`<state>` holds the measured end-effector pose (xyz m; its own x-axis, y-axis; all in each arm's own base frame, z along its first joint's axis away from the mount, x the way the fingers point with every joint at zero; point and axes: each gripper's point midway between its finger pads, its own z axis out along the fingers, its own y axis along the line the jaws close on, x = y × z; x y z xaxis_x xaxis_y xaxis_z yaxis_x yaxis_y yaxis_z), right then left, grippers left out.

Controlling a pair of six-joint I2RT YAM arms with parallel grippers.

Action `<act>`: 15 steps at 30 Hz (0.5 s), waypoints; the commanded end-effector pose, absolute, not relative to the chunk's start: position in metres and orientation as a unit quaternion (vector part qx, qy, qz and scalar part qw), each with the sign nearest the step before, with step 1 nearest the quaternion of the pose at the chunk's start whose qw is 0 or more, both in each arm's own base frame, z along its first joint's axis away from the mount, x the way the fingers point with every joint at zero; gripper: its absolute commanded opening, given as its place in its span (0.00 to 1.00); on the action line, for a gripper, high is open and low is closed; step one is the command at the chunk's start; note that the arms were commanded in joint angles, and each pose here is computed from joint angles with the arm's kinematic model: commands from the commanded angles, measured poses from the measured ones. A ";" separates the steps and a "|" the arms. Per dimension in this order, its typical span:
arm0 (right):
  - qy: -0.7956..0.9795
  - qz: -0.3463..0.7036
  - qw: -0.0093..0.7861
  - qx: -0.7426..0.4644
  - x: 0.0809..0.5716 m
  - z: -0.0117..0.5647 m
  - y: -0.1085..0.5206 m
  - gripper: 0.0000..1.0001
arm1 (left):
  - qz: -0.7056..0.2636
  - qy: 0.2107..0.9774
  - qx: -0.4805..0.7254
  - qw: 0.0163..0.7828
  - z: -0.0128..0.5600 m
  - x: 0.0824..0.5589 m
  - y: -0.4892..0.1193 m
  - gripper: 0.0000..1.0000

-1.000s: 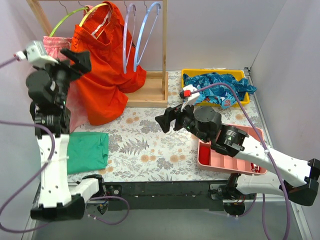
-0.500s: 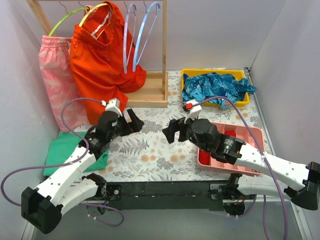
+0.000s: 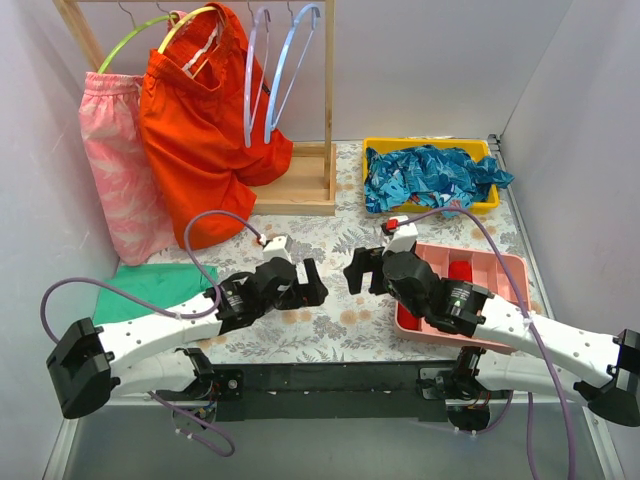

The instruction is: Place the shorts on the hanger

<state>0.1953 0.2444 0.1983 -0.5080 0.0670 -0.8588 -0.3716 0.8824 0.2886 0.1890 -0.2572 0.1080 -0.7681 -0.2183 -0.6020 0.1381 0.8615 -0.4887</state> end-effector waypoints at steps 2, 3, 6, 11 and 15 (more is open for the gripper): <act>0.844 0.208 0.493 -0.037 0.197 0.191 0.224 0.99 | -0.345 0.863 -0.008 0.368 0.169 0.185 -0.270 0.98; 0.843 0.209 0.494 -0.035 0.197 0.191 0.223 0.99 | -0.353 0.860 0.000 0.370 0.171 0.182 -0.270 0.98; 0.841 0.213 0.496 -0.029 0.197 0.192 0.223 0.99 | -0.349 0.851 -0.006 0.393 0.179 0.188 -0.264 0.98; 0.839 0.208 0.502 -0.029 0.200 0.202 0.222 0.99 | -0.351 0.847 -0.002 0.400 0.182 0.189 -0.264 0.98; 0.841 0.204 0.500 -0.030 0.200 0.201 0.221 0.98 | -0.367 0.834 0.009 0.413 0.187 0.187 -0.264 0.98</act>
